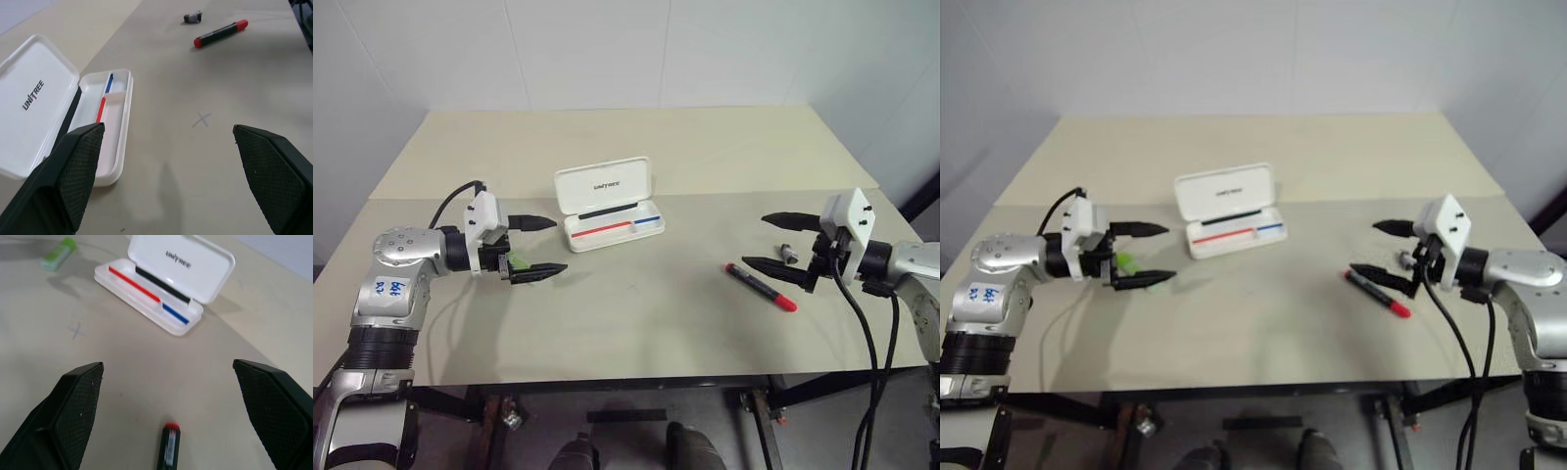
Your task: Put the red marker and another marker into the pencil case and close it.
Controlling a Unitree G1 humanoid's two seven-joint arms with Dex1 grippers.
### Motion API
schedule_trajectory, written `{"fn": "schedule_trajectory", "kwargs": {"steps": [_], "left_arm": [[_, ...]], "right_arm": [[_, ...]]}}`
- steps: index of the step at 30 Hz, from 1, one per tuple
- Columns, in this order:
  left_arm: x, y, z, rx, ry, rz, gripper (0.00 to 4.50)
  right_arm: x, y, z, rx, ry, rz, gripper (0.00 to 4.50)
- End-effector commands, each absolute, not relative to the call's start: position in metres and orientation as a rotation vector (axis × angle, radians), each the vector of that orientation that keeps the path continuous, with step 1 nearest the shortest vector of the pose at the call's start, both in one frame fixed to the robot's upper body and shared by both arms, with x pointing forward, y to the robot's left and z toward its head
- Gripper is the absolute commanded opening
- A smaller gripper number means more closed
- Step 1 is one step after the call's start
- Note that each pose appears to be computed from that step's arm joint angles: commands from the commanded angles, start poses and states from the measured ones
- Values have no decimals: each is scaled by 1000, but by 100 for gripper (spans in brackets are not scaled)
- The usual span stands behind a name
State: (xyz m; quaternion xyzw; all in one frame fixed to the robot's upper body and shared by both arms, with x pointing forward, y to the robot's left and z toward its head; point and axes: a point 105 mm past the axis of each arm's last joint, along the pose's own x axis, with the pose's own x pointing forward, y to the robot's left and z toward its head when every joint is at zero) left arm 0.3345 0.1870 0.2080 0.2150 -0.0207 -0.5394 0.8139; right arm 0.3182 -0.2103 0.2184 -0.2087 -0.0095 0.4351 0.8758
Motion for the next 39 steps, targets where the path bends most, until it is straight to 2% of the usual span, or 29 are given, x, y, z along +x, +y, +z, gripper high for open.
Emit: {"fn": "schedule_trajectory", "kwargs": {"steps": [1,14,29,32,38,39], "left_arm": [[337,187,218,472,-74,-1136,447],[341,173,207,458,-69,-1168,447],[354,173,214,517,-57,-1166,447],[356,177,221,523,-75,-1164,386],[367,171,226,575,-44,-1149,180],[369,168,225,593,-36,-1152,180]], "right_arm": [[318,-205,229,-457,-72,917,450],[318,-194,233,-419,-123,907,450],[308,-158,243,-447,-155,1067,450],[307,-155,243,-456,-152,1092,450],[311,-159,244,-467,-149,1099,450],[312,-159,245,-464,-151,1100,450]]}}
